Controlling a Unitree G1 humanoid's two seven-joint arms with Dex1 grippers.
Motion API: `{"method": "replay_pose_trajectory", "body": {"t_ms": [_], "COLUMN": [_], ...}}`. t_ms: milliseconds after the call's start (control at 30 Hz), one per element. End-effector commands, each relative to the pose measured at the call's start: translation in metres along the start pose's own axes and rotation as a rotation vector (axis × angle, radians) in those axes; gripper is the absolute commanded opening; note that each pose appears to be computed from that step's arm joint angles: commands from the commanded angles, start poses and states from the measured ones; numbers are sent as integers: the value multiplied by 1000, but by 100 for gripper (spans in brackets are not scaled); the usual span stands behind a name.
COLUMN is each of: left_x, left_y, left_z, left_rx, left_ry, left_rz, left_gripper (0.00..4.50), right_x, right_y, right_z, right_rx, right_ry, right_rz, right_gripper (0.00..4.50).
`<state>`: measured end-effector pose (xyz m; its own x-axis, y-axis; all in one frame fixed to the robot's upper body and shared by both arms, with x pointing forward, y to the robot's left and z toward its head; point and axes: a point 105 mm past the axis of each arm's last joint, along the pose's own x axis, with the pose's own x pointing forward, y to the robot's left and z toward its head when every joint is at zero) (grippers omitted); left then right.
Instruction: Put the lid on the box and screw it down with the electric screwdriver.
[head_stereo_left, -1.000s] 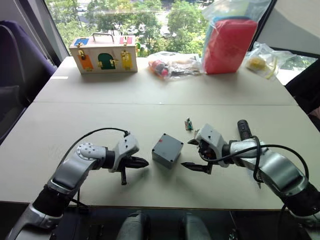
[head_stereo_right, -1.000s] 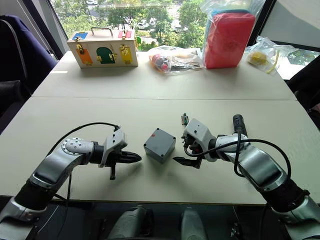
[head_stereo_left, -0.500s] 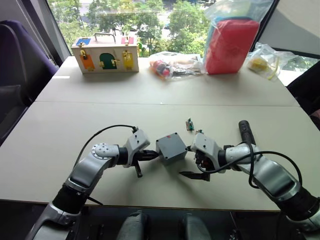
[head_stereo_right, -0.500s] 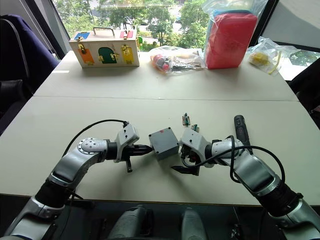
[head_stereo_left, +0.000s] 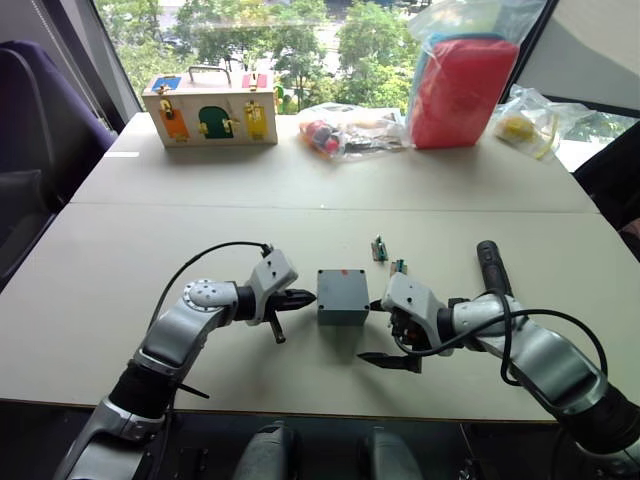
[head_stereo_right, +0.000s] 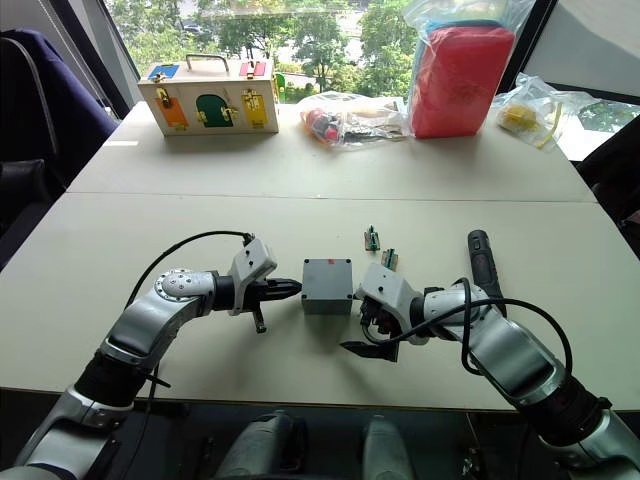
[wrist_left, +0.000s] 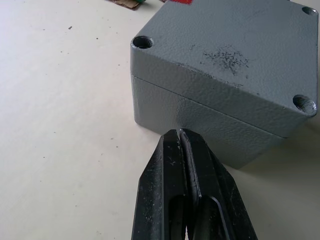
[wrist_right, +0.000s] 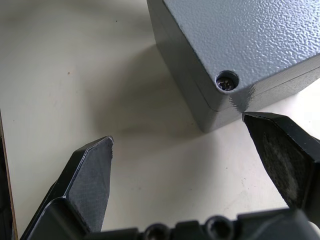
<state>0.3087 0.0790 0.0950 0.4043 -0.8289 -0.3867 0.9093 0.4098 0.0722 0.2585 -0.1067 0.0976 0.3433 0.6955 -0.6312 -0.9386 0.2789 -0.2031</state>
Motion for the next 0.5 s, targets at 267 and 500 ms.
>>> {"method": "replay_pose_trajectory", "body": {"t_ms": [267, 500], "left_x": [-11, -69], "left_y": [2, 19], "left_z": [10, -7], "left_rx": [30, 37], "left_ry": [-28, 121], "left_rz": [10, -32], "left_gripper": [0, 0], "right_x": [-22, -77], "right_y": [-1, -52], "right_z": [11, 49], "right_rx": [-5, 223], "right_ry": [-38, -319], "right_rz": [-24, -188], "right_gripper": [446, 446]}}
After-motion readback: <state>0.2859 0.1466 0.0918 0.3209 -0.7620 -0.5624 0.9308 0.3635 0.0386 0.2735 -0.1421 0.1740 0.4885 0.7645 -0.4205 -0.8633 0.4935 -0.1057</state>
